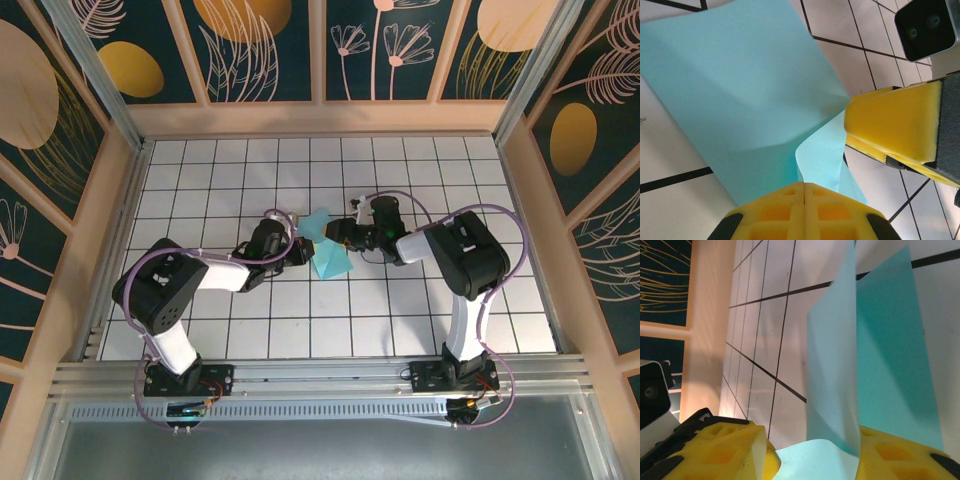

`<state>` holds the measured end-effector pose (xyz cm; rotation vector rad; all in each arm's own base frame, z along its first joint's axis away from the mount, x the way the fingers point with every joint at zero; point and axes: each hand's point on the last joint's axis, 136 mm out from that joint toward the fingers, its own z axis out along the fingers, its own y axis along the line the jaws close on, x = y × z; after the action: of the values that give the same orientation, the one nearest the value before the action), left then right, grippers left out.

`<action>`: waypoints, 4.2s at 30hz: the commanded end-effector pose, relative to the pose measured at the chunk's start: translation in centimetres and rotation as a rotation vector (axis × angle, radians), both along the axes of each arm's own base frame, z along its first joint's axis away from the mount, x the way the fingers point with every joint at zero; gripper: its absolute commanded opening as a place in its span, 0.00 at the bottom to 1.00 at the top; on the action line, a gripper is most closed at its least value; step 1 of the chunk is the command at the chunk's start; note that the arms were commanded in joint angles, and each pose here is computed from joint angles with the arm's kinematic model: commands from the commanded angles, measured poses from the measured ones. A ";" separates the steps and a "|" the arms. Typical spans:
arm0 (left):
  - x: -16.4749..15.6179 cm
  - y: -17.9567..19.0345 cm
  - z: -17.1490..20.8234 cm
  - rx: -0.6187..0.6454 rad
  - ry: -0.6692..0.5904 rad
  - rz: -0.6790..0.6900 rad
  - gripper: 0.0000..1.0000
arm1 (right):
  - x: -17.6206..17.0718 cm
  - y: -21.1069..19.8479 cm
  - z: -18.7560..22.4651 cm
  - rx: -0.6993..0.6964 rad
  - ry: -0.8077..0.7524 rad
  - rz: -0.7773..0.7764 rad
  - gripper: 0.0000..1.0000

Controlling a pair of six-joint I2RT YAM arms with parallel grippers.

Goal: Fold a paper plane with a square sheet of paper (fold left side to right side)
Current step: Turn over the paper at the center of the table.

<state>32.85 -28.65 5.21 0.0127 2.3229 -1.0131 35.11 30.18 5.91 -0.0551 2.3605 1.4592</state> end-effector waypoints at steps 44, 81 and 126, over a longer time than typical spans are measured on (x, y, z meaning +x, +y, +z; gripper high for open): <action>-4.3 10.6 18.7 -0.497 -0.385 0.217 0.99 | 2.1 -4.4 19.0 0.281 -0.380 -0.089 0.00; -2.5 0.9 24.2 -0.831 -0.297 -0.086 0.99 | -0.6 -5.3 24.2 0.469 -0.263 -0.085 0.00; -1.2 -2.2 21.8 -0.742 -0.222 -0.113 0.11 | -0.8 -4.0 22.5 0.402 -0.260 -0.096 0.23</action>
<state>31.98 -30.94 25.43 -0.0916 1.6875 -1.8066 34.69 26.54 27.70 0.0204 1.8202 1.8146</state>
